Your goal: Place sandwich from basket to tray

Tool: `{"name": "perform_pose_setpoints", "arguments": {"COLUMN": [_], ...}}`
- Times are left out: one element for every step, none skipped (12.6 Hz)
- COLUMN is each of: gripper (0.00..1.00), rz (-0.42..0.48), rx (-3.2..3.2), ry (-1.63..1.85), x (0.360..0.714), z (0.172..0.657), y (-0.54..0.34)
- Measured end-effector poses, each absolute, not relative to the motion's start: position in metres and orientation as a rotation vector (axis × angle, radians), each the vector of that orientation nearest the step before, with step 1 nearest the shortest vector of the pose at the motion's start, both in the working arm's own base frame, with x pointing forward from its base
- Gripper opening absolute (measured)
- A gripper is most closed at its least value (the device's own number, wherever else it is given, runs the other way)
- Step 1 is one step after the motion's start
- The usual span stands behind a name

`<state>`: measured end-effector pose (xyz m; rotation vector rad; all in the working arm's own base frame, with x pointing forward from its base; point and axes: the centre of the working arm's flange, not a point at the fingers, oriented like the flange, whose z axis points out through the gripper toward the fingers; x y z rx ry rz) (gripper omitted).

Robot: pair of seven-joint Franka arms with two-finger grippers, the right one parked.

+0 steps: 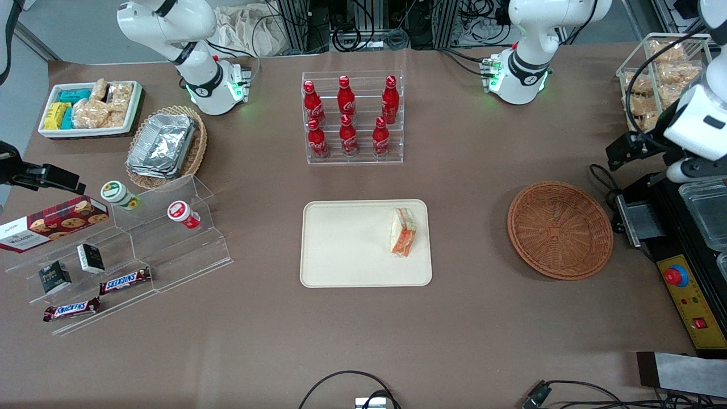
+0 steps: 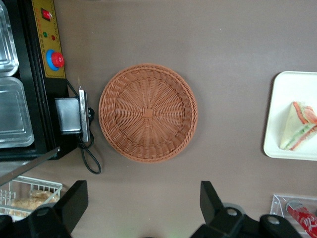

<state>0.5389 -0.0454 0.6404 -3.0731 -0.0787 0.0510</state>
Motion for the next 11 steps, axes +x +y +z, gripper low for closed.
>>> {"name": "perform_pose_setpoints", "arguments": {"gripper": [1.0, 1.0, 1.0, 1.0, 1.0, 1.0, 1.0, 1.0, 1.0, 1.0, 1.0], "rz": [0.062, 0.076, 0.088, 0.093, 0.096, 0.097, 0.098, 0.099, 0.099, 0.098, 0.096], "rx": [-3.094, -3.112, -3.123, -3.127, -3.129, -3.129, -3.129, -3.129, -3.13, -3.13, -3.13], "ry": [-0.048, -0.012, 0.009, 0.013, 0.014, 0.016, 0.017, 0.017, 0.017, 0.017, 0.017], "x": [0.535, 0.532, 0.531, 0.531, 0.531, 0.531, 0.531, 0.531, 0.53, 0.53, 0.529], "z": [0.644, 0.645, 0.645, 0.644, 0.643, 0.643, 0.643, 0.643, 0.644, 0.644, 0.645], "y": [-0.041, -0.034, -0.029, -0.027, -0.027, -0.028, -0.028, -0.028, -0.028, -0.028, -0.029]}}
